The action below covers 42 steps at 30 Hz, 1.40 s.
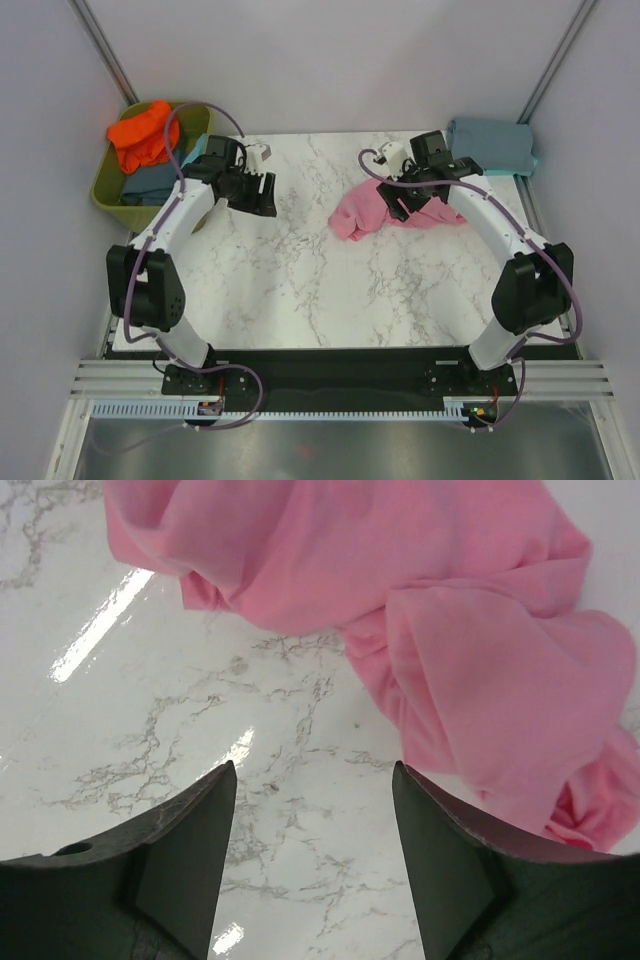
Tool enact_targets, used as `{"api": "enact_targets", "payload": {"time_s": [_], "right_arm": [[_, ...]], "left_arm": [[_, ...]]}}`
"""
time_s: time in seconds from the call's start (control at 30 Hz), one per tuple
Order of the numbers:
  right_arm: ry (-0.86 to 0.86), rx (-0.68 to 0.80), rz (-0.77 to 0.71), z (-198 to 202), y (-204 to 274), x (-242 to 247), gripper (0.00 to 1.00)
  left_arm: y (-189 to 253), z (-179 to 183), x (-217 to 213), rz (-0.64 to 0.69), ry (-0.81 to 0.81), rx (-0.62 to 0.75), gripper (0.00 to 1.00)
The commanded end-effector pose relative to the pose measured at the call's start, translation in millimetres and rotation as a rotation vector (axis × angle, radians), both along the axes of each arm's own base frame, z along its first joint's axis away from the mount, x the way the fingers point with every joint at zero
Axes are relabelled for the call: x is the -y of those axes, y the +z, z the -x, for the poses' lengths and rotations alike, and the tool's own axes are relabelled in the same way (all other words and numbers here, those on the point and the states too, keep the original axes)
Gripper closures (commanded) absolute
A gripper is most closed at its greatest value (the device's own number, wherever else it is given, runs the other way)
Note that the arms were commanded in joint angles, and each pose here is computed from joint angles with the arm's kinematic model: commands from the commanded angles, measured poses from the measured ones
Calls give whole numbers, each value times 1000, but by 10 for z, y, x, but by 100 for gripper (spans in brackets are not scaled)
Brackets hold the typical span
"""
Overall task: Fold and stack the t-shirts
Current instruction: Flatten the tshirt out
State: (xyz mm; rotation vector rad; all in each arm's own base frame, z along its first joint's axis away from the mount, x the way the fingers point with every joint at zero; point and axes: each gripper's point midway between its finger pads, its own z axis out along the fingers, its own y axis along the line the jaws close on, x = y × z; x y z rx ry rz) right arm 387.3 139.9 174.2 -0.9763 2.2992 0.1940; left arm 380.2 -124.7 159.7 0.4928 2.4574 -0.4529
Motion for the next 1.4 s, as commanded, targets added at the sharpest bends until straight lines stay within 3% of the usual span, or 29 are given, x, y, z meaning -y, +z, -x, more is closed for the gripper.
{"api": "enact_targets", "payload": {"time_s": [0.0,0.2,0.37,0.57,0.77,0.93,1.03,1.1,1.23,1.37], "right_arm": [[5,-31,-42,-83,-279,-71,29],[-38,-63,5,-283,-742,27,35],[-94,-47,147,-486,-1062,259,36],[-113,-67,206,-626,-1351,352,41],[-115,-66,231,-726,-1436,368,58],[-127,-50,263,-807,-1461,416,96],[-125,-9,230,-817,-1219,376,100],[-94,54,195,-770,-815,281,100],[117,83,45,-344,-46,-146,100],[284,206,-67,50,808,-480,100]], "left_arm": [[87,-137,153,47,-81,5,28],[-10,-271,203,64,-66,-23,30],[78,-323,217,67,-67,6,30],[188,-406,247,80,-62,34,30],[221,-434,212,64,-46,52,30],[224,-484,220,65,-43,60,30],[221,-543,205,53,-35,66,30],[265,-578,172,35,-25,84,30],[378,-599,96,16,-12,121,30],[339,-675,27,-2,-6,130,30]]}}
